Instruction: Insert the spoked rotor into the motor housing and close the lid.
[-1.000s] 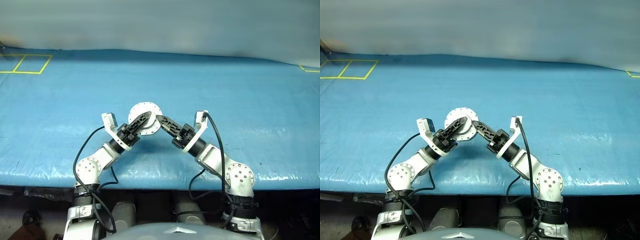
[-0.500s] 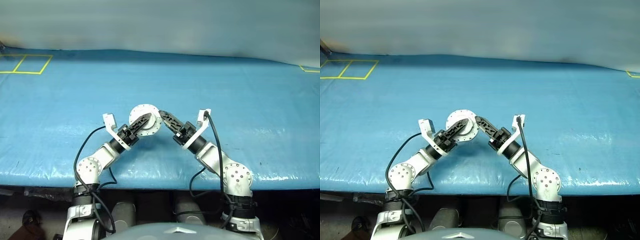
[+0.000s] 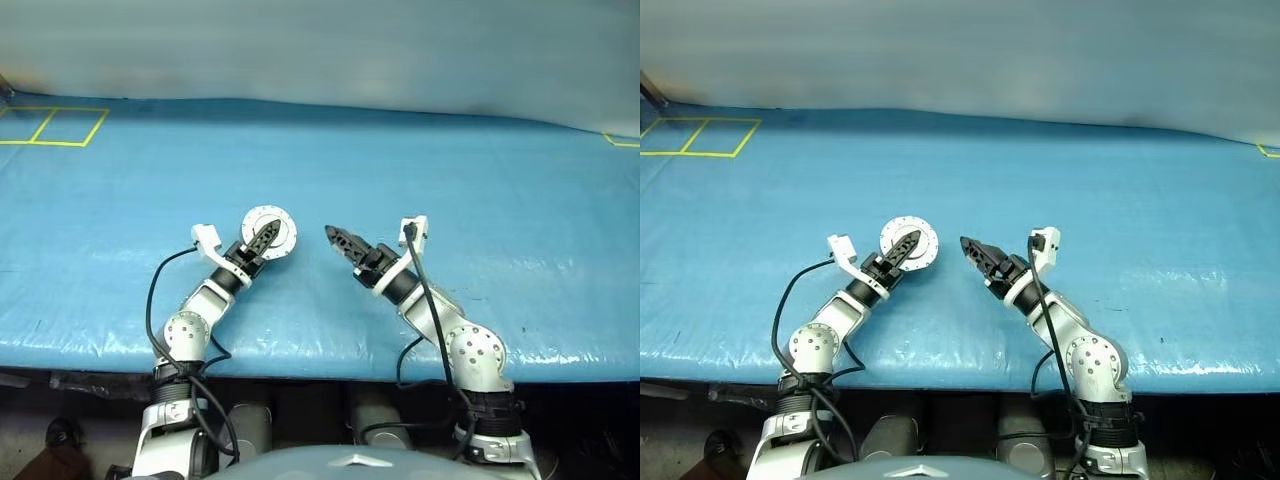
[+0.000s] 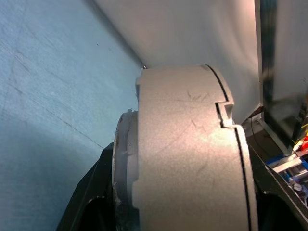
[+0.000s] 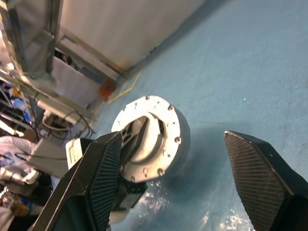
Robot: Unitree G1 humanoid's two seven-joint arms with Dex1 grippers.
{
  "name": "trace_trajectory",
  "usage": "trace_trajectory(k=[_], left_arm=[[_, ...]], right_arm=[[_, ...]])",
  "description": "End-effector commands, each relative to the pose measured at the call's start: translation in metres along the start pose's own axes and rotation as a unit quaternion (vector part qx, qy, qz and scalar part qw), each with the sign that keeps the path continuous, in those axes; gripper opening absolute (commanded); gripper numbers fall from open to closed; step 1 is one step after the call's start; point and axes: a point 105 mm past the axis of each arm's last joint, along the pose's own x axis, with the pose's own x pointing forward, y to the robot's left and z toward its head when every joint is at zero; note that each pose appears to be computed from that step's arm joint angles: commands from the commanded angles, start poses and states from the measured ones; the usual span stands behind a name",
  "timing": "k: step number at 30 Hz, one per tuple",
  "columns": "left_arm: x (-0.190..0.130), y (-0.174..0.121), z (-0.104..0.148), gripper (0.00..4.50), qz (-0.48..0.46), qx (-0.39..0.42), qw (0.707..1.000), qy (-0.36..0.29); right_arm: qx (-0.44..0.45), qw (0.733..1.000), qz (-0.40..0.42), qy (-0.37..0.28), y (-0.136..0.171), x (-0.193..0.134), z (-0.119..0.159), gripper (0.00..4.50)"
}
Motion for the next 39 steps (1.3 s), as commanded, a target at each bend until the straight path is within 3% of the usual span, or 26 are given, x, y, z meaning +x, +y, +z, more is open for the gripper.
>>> trace_trajectory(k=[1,10,19,20,24,33,39], left_arm=[[0.009,-0.004,0.025,2.56,0.012,0.026,0.998,-0.053],[-0.001,0.033,0.06,2.56,0.137,0.065,0.98,-0.129],[-0.018,0.055,0.072,2.56,0.2,0.094,0.965,-0.143],[-0.021,0.057,0.073,3.21,0.207,0.098,0.963,-0.145],[-0.035,0.066,0.082,4.46,0.25,0.117,0.947,-0.167],[-0.071,0.067,0.112,4.49,0.284,0.17,0.916,-0.225],[-0.074,0.05,0.132,4.49,0.268,0.252,0.896,-0.247]], right_arm=[[-0.033,0.999,0.023,0.007,0.012,0.0,-0.002,3.57],[-0.049,0.998,0.021,0.014,0.01,0.0,-0.005,3.57],[-0.043,0.999,0.022,0.021,0.01,0.003,-0.012,3.57],[-0.043,0.999,0.023,0.022,0.01,0.003,-0.012,3.61],[-0.043,0.999,0.023,0.024,0.01,0.005,-0.012,3.61],[-0.045,0.998,0.013,0.033,0.004,0.007,-0.014,3.61],[-0.087,0.996,0.002,0.031,0.001,0.008,-0.013,3.61]])
